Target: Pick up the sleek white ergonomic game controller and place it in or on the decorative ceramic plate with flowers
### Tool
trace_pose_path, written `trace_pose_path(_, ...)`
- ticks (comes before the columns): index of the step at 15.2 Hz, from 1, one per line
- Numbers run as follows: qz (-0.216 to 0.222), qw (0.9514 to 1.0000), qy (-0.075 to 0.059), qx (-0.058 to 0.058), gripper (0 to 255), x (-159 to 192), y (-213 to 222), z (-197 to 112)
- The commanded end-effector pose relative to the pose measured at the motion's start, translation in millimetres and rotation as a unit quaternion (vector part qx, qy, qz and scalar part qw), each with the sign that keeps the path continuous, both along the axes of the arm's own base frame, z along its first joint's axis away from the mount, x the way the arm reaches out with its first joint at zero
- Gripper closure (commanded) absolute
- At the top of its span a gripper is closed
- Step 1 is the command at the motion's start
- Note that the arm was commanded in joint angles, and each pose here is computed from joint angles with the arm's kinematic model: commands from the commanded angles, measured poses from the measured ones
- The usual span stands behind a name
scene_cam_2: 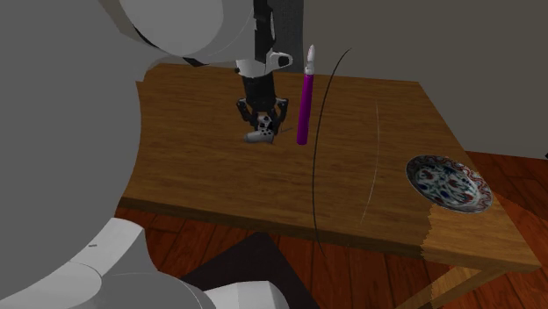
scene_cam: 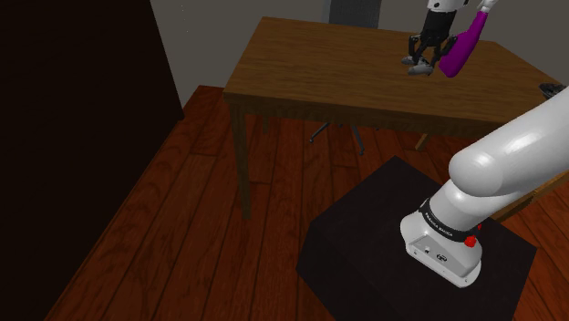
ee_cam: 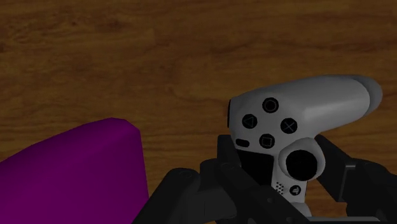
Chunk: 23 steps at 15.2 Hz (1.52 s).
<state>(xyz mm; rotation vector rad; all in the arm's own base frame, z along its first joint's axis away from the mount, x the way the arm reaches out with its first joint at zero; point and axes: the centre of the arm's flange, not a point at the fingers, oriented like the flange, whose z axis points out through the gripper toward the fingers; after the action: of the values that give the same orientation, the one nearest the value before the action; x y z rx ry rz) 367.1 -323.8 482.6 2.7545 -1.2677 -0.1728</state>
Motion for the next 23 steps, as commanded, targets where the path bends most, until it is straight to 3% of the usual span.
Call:
trace_pose_path(1,0.0,1.0,0.0,0.0,255,0,-1,8)
trace_pose_path(18,0.0,1.0,0.0,0.0,255,0,-1,98)
trace_pose_path(23,0.0,1.0,0.0,0.0,255,-57,-34,99)
